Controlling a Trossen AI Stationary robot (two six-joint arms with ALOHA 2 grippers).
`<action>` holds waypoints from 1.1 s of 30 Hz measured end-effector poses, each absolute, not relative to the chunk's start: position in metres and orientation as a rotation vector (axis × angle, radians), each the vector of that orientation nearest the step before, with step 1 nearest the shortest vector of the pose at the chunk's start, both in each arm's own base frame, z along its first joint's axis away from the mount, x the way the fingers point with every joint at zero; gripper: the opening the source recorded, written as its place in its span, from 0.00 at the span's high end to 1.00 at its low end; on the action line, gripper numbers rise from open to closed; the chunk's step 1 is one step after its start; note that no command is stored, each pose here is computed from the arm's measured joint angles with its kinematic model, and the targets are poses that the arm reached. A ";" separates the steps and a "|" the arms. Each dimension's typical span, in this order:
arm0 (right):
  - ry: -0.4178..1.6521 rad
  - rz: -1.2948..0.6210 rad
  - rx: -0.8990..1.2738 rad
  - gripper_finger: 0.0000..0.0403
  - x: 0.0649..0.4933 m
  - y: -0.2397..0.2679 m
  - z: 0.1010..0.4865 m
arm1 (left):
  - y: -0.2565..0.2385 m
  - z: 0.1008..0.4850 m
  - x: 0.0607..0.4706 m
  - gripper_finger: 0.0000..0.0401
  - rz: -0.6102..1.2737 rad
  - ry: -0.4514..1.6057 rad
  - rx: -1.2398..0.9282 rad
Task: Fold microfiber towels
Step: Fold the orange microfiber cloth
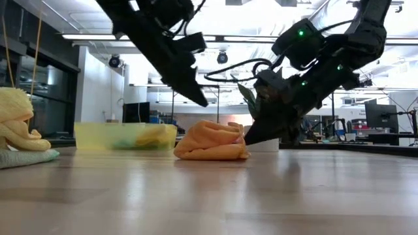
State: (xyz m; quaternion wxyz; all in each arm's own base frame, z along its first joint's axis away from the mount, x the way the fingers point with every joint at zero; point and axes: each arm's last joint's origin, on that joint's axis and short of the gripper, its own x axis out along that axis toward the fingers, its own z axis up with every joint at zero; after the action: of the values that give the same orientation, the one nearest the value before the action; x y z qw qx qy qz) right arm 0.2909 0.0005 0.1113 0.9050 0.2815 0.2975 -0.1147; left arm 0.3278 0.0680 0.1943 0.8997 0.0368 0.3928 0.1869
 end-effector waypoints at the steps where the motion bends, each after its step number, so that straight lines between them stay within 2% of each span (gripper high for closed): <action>1: 0.632 -0.241 0.576 1.00 0.289 0.001 0.113 | 0.067 0.193 0.323 0.33 0.386 0.822 0.071; 7: 0.749 -0.267 0.545 1.00 0.274 0.001 0.123 | 0.060 0.178 0.302 0.38 0.345 0.780 -0.043; 10: 0.741 -0.265 0.541 1.00 0.270 0.001 0.132 | 0.051 0.170 0.301 0.45 0.271 0.719 -0.106; 13: 0.703 -0.272 0.539 1.00 0.269 0.001 0.141 | 0.040 0.165 0.306 0.60 0.274 0.686 -0.075; 17: 0.654 -0.298 0.539 1.00 0.267 0.000 0.151 | 0.030 0.156 0.313 0.90 0.293 0.685 -0.001; 18: 0.648 -0.300 0.538 1.00 0.266 -0.001 0.153 | 0.028 0.153 0.314 0.95 0.286 0.695 0.006; 23: 0.608 -0.301 0.547 1.00 0.263 -0.004 0.163 | 0.013 0.140 0.323 0.98 0.282 0.736 0.000; 30: 0.570 -0.351 0.531 1.00 0.259 -0.007 0.171 | -0.004 0.140 0.335 1.00 0.284 0.650 -0.059; 33: 0.567 -0.351 0.533 1.00 0.259 -0.006 0.171 | -0.008 0.128 0.340 1.00 0.288 0.652 -0.091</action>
State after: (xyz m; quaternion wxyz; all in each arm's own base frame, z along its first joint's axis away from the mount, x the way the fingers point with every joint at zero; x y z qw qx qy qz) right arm 0.2591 -0.0064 0.1714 0.9102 0.2584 0.2751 -0.1703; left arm 0.3405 -0.0077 0.1282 0.9362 -0.0443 0.3189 0.1410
